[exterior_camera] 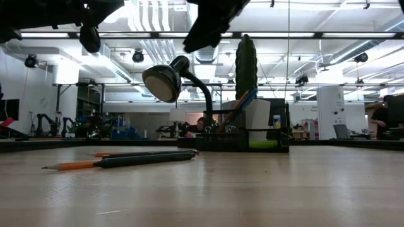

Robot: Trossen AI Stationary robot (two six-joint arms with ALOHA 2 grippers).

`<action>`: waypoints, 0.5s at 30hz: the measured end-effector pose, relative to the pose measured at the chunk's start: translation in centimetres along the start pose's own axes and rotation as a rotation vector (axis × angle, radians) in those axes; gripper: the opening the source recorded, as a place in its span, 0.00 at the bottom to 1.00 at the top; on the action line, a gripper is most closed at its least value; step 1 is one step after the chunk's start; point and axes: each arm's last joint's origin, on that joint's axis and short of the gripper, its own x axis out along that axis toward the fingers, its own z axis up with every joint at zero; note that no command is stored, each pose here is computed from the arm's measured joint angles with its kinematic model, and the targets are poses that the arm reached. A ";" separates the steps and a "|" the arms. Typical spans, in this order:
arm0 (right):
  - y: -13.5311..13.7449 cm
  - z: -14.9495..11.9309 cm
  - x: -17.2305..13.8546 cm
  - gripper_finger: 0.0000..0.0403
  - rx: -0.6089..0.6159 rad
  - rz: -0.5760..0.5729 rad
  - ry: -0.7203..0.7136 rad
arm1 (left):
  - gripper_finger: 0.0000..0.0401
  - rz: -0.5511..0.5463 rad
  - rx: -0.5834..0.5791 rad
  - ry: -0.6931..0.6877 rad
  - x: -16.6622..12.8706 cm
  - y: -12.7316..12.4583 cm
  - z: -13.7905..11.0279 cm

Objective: Pick and place office supplies into organizer
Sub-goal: Put the top orange pencil into the black desk organizer

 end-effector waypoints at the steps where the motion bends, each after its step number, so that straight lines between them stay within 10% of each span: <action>1: 0.0 0.1 0.6 0.38 -0.009 0.021 0.004 | 0.00 -0.003 -0.001 -0.004 0.0 0.0 0.1; 15: -0.5 1.2 10.8 0.39 -0.080 0.141 0.150 | 0.00 -0.012 -0.005 -0.016 -0.3 -0.1 0.3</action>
